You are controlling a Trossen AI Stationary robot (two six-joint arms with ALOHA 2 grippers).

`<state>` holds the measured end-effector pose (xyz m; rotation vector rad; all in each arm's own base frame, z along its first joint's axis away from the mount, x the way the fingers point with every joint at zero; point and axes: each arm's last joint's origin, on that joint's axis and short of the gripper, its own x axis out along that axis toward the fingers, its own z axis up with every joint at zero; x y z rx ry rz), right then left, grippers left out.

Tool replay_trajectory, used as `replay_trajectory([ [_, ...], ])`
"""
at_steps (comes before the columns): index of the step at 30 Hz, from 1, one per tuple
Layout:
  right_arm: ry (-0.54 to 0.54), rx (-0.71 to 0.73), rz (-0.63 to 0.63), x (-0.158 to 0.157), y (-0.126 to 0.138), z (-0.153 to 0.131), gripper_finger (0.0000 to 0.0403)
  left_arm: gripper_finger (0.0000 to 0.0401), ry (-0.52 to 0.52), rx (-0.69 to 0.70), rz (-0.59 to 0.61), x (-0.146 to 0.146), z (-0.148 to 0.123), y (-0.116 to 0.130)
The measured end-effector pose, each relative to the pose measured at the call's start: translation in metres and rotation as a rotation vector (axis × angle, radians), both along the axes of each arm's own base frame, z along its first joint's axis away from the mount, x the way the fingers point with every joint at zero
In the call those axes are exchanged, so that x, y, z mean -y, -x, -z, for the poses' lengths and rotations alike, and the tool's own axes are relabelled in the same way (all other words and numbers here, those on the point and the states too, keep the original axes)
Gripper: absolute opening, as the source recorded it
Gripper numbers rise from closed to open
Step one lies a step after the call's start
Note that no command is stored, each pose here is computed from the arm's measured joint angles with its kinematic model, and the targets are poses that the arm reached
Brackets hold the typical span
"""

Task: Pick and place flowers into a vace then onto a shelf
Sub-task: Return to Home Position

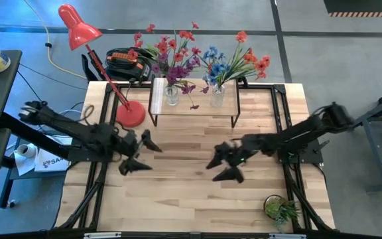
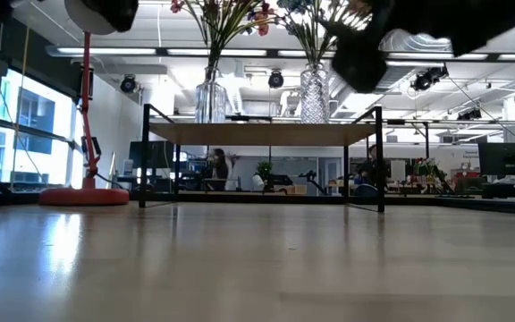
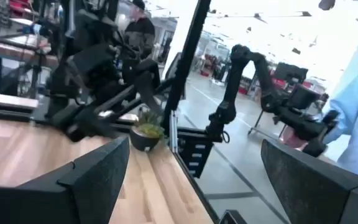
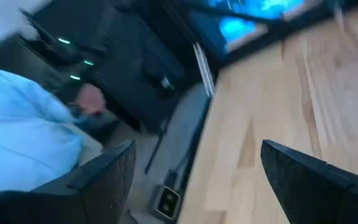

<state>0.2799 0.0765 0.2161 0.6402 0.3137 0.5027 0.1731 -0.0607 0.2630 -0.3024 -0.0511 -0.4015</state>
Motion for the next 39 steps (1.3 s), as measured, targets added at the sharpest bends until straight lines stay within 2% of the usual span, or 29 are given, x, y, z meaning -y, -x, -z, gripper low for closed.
replay_trajectory([
  [5, 0.016, 0.081, 0.064, 0.008, 0.043, -0.006, 0.0334, 0.0397, -0.017, -0.003, -0.032, -0.022, -0.007, 0.029],
  [10, 0.050, 0.189, 0.196, 0.019, 0.077, -0.015, 0.0334, 0.0397, -0.038, -0.038, -0.107, -0.036, -0.006, 0.060],
  [15, 0.074, 0.238, 0.261, 0.031, 0.100, -0.012, 0.0334, 0.0397, -0.035, -0.051, -0.200, -0.043, -0.003, 0.085],
  [21, 0.059, 0.285, 0.299, 0.042, 0.124, 0.005, 0.0334, 0.0397, -0.032, -0.023, -0.210, -0.047, 0.004, 0.105],
  [26, 0.034, 0.376, 0.323, 0.048, 0.141, 0.016, 0.0334, 0.0397, 0.002, 0.003, -0.197, -0.046, 0.029, 0.100],
  [29, 0.033, 0.417, 0.338, 0.050, 0.147, 0.018, 0.0334, 0.0397, 0.016, -0.043, -0.179, -0.044, 0.049, 0.091],
  [32, 0.029, 0.420, 0.361, 0.053, 0.151, 0.022, 0.0334, 0.0397, 0.041, -0.070, -0.211, -0.044, 0.068, 0.085],
  [36, 0.020, 0.455, 0.368, 0.054, 0.155, 0.021, 0.0334, 0.0397, 0.058, 0.012, -0.189, -0.042, 0.080, 0.079],
  [39, 0.027, 0.548, 0.363, 0.054, 0.159, 0.014, 0.0334, 0.0397, 0.051, -0.012, -0.150, -0.041, 0.085, 0.078],
])
